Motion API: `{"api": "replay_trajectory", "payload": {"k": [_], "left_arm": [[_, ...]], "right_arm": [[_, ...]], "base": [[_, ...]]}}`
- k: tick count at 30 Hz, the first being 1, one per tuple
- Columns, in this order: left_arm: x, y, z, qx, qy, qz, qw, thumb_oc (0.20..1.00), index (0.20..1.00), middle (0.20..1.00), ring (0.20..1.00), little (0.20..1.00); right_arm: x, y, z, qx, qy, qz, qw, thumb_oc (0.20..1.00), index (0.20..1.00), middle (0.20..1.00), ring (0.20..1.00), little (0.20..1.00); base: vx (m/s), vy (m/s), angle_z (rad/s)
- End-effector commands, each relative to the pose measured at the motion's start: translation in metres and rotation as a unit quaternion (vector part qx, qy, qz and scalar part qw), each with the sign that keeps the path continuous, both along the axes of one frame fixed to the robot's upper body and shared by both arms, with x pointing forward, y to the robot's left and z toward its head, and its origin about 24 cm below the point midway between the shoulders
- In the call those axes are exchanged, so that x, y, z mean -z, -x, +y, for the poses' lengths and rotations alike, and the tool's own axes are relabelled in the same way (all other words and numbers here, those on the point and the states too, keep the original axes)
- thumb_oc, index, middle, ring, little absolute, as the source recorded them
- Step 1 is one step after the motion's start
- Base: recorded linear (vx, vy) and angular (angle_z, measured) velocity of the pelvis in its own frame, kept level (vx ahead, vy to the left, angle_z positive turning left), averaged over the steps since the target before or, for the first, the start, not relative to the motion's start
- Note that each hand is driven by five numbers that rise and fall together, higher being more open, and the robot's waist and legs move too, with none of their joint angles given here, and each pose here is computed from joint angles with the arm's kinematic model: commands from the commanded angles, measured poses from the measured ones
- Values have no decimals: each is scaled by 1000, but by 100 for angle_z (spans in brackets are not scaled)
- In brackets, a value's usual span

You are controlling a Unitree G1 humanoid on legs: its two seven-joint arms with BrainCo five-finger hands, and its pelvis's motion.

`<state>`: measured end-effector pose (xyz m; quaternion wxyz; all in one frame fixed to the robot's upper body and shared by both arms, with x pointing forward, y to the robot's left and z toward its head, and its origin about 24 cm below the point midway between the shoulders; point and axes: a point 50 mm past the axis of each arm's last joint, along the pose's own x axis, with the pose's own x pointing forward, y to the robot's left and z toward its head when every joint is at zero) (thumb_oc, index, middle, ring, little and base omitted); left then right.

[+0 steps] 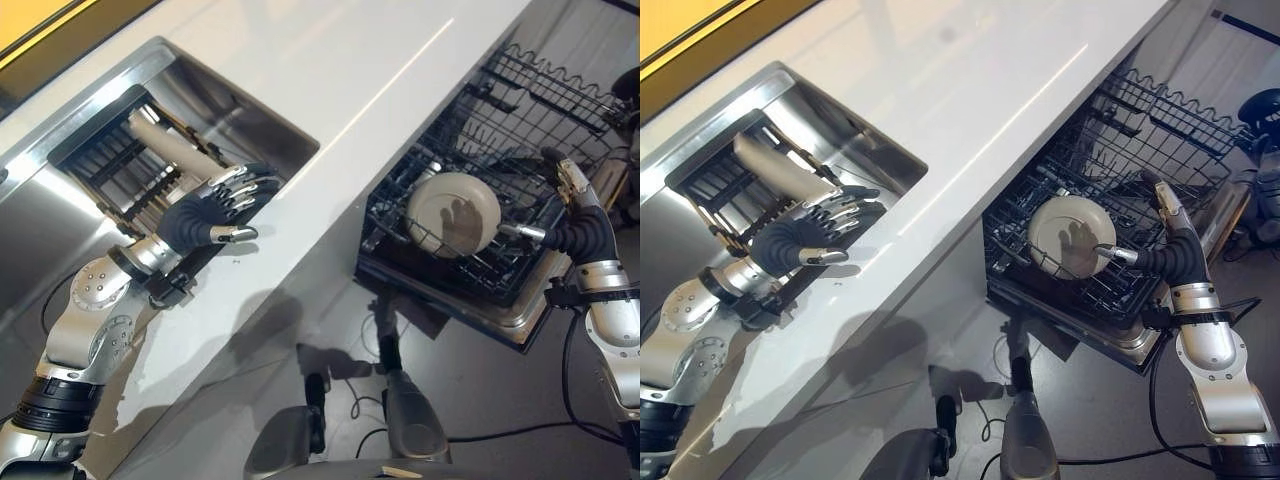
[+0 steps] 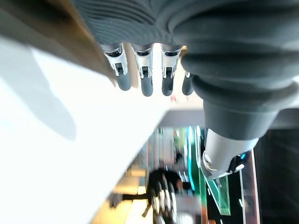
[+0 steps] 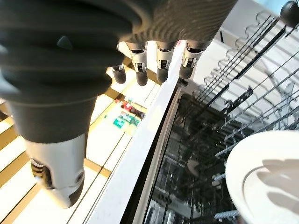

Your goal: Pick up plates and place into dishwasher.

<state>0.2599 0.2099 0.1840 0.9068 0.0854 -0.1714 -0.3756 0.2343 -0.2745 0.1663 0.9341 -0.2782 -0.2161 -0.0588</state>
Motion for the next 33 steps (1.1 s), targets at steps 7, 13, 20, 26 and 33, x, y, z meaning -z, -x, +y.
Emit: {"api": "replay_trajectory", "payload": {"k": [7, 13, 20, 26, 33], "left_arm": [[-13, 6, 7, -23, 11, -30, 999, 799, 799, 799, 799, 799], [-9, 11, 17, -49, 12, -35, 998, 774, 774, 774, 774, 774], [-20, 15, 57, -325, -147, -178, 917, 1000, 1000, 1000, 1000, 1000], [-21, 28, 129, -558, -224, -195, 775, 1000, 1000, 1000, 1000, 1000], [-22, 24, 144, -617, -247, -188, 724, 1000, 1000, 1000, 1000, 1000]], "right_arm": [[-20, 10, 3, -16, 21, -44, 999, 1000, 1000, 1000, 1000, 1000], [-19, 13, -1, -13, 19, -40, 999, 1000, 1000, 1000, 1000, 1000], [-21, 18, -7, -4, 16, -34, 999, 1000, 1000, 1000, 1000, 1000], [-26, 15, -12, 2, 16, -33, 999, 1000, 1000, 1000, 1000, 1000], [-35, 8, -6, -4, 15, -53, 998, 1000, 1000, 1000, 1000, 1000]], "base": [[40, -1, -3], [8, 2, -1], [11, 1, 3], [-17, 9, 11], [-101, -7, 9]]}}
